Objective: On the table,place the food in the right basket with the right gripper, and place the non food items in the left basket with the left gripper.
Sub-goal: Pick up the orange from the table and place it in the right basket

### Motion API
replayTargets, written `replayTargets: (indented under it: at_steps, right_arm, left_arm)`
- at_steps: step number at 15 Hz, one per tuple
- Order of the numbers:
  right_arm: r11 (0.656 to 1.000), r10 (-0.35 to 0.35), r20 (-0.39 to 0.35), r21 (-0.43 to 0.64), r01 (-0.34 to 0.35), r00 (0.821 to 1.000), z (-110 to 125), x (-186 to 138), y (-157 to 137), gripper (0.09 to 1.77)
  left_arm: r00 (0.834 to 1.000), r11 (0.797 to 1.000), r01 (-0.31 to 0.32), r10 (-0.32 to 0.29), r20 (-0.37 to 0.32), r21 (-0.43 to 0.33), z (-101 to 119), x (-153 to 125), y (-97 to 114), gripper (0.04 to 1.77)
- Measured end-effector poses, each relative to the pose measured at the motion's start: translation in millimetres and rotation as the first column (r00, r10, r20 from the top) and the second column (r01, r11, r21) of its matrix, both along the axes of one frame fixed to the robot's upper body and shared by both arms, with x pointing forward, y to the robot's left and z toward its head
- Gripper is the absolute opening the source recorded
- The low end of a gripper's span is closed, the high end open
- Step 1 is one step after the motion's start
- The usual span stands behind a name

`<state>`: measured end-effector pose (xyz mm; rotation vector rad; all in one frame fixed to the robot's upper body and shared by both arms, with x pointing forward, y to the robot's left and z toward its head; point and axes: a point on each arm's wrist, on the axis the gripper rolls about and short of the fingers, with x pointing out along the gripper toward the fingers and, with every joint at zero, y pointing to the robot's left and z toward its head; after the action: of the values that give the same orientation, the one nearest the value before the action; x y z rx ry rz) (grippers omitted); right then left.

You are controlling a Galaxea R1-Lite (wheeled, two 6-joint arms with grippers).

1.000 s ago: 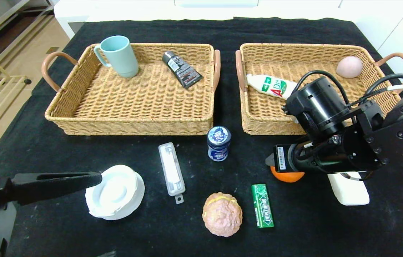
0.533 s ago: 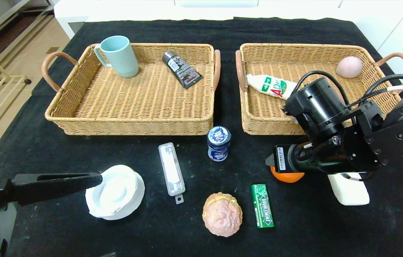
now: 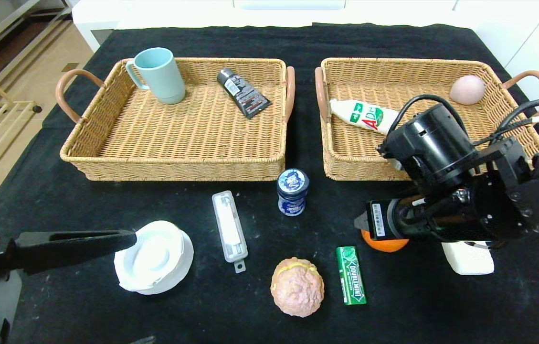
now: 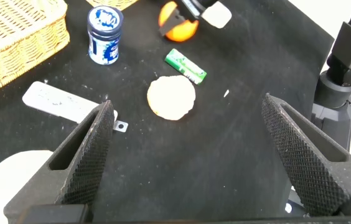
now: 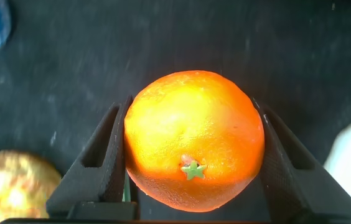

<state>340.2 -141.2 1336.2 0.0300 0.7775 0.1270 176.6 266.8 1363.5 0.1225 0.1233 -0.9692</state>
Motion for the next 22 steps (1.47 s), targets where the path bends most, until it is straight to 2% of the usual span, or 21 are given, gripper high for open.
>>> replayTargets:
  at_steps: [5,9,14,16,17,18,22]
  right_arm:
    - [0.999,0.034,0.053,0.02,-0.035,0.998,21,-22,-12,1.23]
    - [0.998,0.063,0.119,0.007,-0.065,0.991,39,-26,-21,1.23]
    - [0.999,-0.014,0.239,0.043,0.003,0.971,73,-19,-31,1.23]
    - [0.999,-0.025,0.283,0.028,0.018,0.959,85,-12,-40,1.23]
    - [0.999,-0.038,0.299,0.032,0.03,0.954,89,-9,-43,1.23]
    - [0.998,-0.051,0.311,0.038,0.041,0.949,93,-6,-46,1.23]
    - [0.996,-0.084,0.361,0.037,0.075,0.929,108,14,-55,1.22]
  left_arm:
    - [1.0,1.0,0.0,0.0,-0.008,0.005,-1,1,-1,1.72]
    - [1.0,1.0,-0.001,0.001,-0.015,0.009,-2,2,-1,1.72]
    - [1.0,1.0,-0.003,0.003,-0.014,0.008,-2,2,-1,1.72]
    - [0.996,0.998,-0.001,0.006,-0.09,0.059,-11,1,0,1.72]
    - [0.997,0.999,-0.002,0.005,-0.072,0.047,-9,1,-1,1.72]
    - [1.0,1.0,-0.003,0.003,-0.019,0.012,-2,2,-1,1.72]
    - [1.0,1.0,-0.003,0.003,-0.009,0.005,-1,2,-1,1.72]
